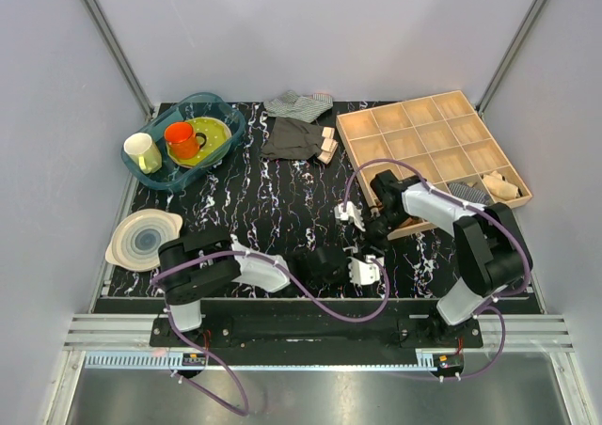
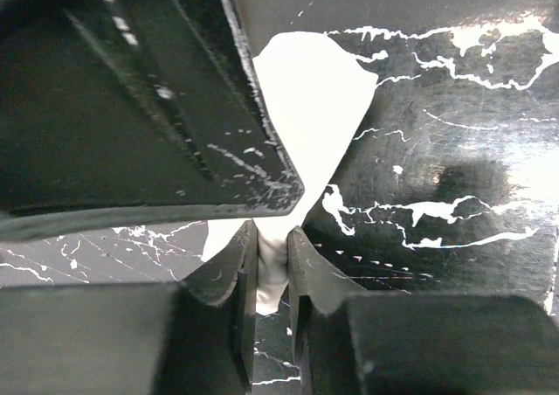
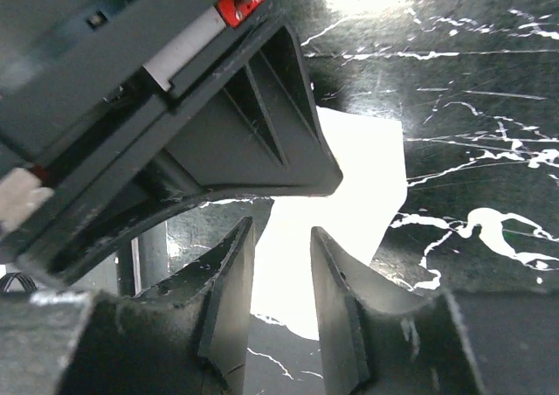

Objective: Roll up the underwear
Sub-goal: Roll the underwear to the center of the board, then pick up the underwear from the center of the board.

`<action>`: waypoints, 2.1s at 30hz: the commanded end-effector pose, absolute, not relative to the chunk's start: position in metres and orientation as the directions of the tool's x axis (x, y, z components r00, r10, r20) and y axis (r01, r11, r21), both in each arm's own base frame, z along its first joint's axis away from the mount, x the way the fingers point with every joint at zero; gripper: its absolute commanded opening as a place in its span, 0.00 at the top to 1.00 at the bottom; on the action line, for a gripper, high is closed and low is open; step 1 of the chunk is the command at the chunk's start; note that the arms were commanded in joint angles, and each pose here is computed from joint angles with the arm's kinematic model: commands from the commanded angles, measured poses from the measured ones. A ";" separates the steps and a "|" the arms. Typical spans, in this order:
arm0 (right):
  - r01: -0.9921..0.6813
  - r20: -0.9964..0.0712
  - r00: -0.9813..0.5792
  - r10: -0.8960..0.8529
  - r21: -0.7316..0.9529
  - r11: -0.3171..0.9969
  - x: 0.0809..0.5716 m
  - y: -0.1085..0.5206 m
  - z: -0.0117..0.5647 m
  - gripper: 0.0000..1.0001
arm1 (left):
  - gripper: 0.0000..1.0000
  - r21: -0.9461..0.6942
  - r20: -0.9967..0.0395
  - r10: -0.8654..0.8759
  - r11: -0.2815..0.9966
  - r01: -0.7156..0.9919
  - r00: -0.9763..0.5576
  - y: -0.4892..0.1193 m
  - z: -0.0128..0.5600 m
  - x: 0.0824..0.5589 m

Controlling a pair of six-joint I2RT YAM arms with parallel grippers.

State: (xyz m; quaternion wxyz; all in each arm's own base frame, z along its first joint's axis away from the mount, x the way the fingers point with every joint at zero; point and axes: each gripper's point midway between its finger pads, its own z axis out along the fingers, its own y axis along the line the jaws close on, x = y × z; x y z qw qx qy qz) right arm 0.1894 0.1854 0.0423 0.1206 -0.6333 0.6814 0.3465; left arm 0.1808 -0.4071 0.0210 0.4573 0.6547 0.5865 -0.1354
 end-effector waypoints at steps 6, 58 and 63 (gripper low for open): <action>-0.950 -0.583 -0.262 -0.769 0.298 0.097 0.212 0.187 0.061 0.45 | 0.86 0.337 -0.652 0.734 0.055 0.940 0.191 -0.383 -0.026 0.167; -0.931 -0.637 -0.349 -0.687 0.149 0.334 0.286 0.184 0.140 1.00 | 0.31 -0.130 -0.913 0.266 0.526 0.841 -0.308 -0.250 0.231 0.185; -0.868 -0.668 -0.390 -0.634 0.038 0.494 0.354 0.144 0.173 1.00 | 0.01 -0.060 -0.924 0.271 0.595 0.802 -0.271 -0.212 0.251 0.195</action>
